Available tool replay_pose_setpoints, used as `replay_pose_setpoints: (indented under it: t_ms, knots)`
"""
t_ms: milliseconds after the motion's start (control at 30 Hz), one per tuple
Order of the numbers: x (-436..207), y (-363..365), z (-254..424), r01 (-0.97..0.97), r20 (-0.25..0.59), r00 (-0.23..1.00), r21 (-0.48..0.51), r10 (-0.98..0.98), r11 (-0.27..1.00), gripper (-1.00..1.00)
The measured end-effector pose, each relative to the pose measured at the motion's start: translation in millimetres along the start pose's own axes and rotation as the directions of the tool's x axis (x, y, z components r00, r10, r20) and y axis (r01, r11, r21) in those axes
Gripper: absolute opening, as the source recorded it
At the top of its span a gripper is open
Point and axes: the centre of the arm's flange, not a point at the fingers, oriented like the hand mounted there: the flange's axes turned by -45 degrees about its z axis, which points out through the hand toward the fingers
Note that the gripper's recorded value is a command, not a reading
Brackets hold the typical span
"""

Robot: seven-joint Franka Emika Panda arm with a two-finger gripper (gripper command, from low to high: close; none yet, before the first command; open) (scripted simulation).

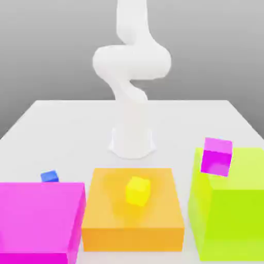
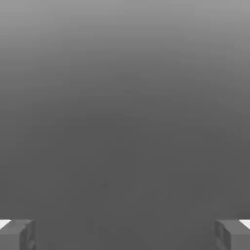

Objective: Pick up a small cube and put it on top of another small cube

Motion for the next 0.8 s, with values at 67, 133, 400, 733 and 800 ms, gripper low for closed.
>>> replay_pose_setpoints:
  t_ms: [67,133,400,733,800]
  knots:
    - [-12.0,27.8,35.4,0.022,0.047,0.999,0.01,-0.022,1.0,0.0]
    - [-27.2,52.3,68.4,0.044,0.092,0.995,0.02,-0.045,0.999,0.0]
    - [-117.1,128.9,181.6,0.134,0.268,0.952,0.075,-0.149,0.988,0.0]
    - [-269.0,187.5,260.6,0.241,0.458,0.838,0.175,-0.296,0.955,0.0]
    - [-300.6,195.3,266.6,0.26,0.49,0.809,0.197,-0.325,0.945,0.0]
